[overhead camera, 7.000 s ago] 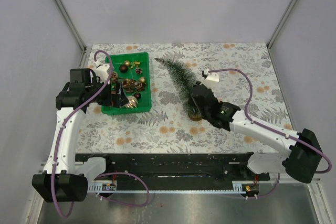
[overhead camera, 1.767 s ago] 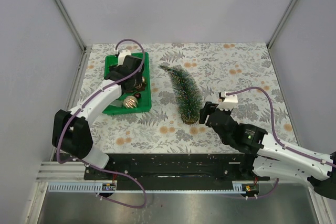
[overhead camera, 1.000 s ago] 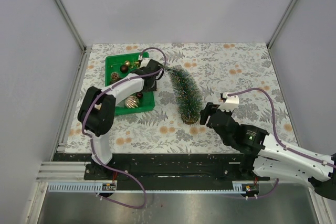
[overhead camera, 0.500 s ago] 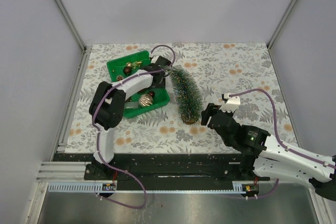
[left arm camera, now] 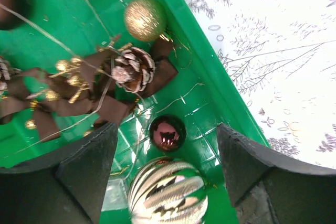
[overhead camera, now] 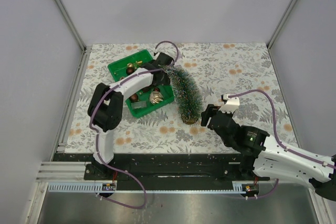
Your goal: Decorate the small christmas tree
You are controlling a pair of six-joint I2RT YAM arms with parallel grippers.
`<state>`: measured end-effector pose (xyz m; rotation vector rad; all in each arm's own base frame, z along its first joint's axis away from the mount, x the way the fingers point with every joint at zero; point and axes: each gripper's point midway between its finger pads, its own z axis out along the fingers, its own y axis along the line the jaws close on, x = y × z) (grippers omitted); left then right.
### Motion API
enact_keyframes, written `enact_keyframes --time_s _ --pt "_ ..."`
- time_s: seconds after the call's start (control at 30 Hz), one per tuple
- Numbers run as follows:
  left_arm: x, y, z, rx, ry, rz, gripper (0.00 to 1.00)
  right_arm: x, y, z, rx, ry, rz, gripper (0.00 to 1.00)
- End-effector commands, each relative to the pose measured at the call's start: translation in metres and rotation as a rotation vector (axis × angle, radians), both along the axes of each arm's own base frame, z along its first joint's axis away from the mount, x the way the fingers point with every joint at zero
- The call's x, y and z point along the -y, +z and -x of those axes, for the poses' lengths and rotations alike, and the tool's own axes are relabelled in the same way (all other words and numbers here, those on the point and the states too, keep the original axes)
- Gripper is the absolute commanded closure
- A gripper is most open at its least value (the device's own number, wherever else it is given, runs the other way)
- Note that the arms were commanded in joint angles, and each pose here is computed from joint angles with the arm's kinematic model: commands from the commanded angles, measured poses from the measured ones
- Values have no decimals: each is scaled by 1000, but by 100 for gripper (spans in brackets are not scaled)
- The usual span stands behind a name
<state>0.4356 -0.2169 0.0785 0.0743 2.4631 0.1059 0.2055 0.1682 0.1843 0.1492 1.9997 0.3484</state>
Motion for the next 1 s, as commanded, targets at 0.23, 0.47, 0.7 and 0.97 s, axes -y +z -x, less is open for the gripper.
enact_keyframes --time_s 0.23,0.47,0.7,0.97 --pt "-49 135 -5 197 96 117 14 -14 9 -2 23 27 -48 28" --pt "-73 127 21 142 110 146 14 -13 10 -2 28 28 -47 28" --pt "-74 83 19 50 136 105 18 -18 12 -5 32 33 -49 28" --pt "-68 77 -5 69 160 104 40 -19 15 -6 34 37 -48 28"
